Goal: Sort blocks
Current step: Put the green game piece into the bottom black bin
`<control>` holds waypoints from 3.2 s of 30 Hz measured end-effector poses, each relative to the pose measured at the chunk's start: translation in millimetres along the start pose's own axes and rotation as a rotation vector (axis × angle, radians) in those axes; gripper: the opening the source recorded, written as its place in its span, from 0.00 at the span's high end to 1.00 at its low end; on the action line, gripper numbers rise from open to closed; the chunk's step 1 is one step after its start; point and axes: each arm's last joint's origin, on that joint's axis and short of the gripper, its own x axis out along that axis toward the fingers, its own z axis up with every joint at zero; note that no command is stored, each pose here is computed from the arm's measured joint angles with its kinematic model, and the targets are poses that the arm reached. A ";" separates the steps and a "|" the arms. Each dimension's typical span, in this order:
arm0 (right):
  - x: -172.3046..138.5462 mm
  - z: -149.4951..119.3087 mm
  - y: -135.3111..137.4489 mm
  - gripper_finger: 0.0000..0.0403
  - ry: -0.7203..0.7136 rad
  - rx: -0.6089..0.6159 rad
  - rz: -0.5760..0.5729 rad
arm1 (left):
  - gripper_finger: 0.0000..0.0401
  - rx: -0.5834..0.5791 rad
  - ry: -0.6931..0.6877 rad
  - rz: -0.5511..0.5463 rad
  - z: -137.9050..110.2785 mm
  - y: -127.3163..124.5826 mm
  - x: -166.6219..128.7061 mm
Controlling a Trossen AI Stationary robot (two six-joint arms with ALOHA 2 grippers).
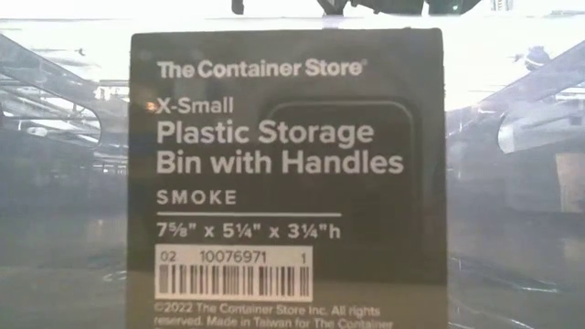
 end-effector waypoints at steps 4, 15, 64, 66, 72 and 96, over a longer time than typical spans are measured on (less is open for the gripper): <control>6.3 -6.9 -1.1 0.36 0.009 0.016 -0.004 | 0.86 0.004 0.003 0.006 -0.3 1.8 0.5; 10.1 -1.8 5.8 0.46 -0.067 -0.052 0.020 | 0.86 0.007 0.017 0.008 -1.7 2.6 0.6; 13.1 -11.9 34.5 0.83 0.105 0.003 0.125 | 0.41 0.092 0.403 0.180 -23.5 15.8 -24.7; 18.8 -29.0 43.6 0.83 0.230 0.058 0.161 | 0.41 0.096 0.446 0.222 -21.7 21.0 -33.9; 33.0 -90.6 64.8 0.83 0.581 0.115 0.177 | 0.40 0.037 0.478 0.266 -10.3 30.1 -54.9; 111.0 -245.7 121.4 0.83 0.636 0.338 0.026 | 0.40 0.137 0.693 0.201 -28.4 31.5 -72.4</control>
